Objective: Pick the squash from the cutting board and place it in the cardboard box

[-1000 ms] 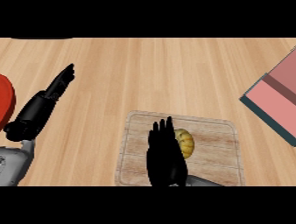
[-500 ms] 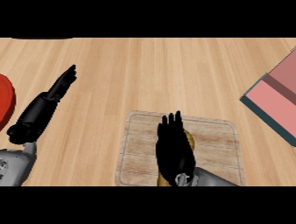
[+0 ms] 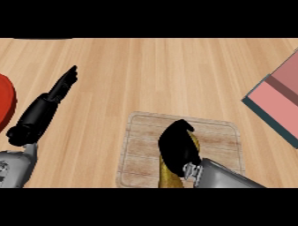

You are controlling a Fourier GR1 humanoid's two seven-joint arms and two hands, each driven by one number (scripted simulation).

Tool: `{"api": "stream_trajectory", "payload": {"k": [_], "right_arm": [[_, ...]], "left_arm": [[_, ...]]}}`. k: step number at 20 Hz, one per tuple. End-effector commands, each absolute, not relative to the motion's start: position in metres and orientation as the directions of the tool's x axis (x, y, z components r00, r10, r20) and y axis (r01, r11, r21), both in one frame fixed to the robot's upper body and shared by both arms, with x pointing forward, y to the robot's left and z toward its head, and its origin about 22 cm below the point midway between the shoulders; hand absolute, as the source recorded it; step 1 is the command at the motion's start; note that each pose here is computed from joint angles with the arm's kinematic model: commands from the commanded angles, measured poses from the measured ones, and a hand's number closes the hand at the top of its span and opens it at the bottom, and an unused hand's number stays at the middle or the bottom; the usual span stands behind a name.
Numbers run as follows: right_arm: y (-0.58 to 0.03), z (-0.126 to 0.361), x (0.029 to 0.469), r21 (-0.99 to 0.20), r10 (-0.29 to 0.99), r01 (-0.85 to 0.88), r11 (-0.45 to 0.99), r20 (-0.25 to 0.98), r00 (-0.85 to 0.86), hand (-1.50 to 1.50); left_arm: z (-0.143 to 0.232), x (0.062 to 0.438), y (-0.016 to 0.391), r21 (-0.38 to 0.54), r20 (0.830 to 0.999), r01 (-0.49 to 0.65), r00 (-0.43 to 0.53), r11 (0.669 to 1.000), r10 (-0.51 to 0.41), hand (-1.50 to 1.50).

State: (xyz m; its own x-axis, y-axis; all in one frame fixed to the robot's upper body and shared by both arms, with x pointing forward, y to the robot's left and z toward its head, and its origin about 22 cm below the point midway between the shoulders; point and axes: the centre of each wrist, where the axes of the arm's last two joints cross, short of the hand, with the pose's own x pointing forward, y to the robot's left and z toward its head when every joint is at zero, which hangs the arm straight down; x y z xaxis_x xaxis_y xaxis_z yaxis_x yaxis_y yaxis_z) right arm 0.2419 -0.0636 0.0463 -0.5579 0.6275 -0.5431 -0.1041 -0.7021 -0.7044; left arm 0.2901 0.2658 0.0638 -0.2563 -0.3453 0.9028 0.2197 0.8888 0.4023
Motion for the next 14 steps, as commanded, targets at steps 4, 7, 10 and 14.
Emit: {"api": "stream_trajectory", "payload": {"k": [4,7,10,14], "right_arm": [[-0.052,0.035,0.236,-0.729,0.561,0.023,-0.684,-0.546,-0.622,1.50],[-0.056,0.051,0.229,-0.773,0.551,0.114,-0.625,-0.539,-0.638,1.50],[-0.055,0.077,0.263,-0.955,0.806,-0.057,-0.290,-0.212,-0.553,1.50],[-0.099,0.090,0.295,-0.989,0.904,-0.108,0.102,0.137,-0.406,1.50]], "left_arm": [[0.059,0.283,0.273,0.412,0.900,0.226,-0.253,0.883,-0.356,0.00],[0.072,0.290,0.270,0.403,0.901,0.221,-0.266,0.888,-0.343,0.00],[0.066,0.288,0.281,0.412,0.897,0.217,-0.265,0.885,-0.353,0.00],[0.059,0.287,0.272,0.386,0.910,0.214,-0.247,0.897,-0.332,0.00]]}}
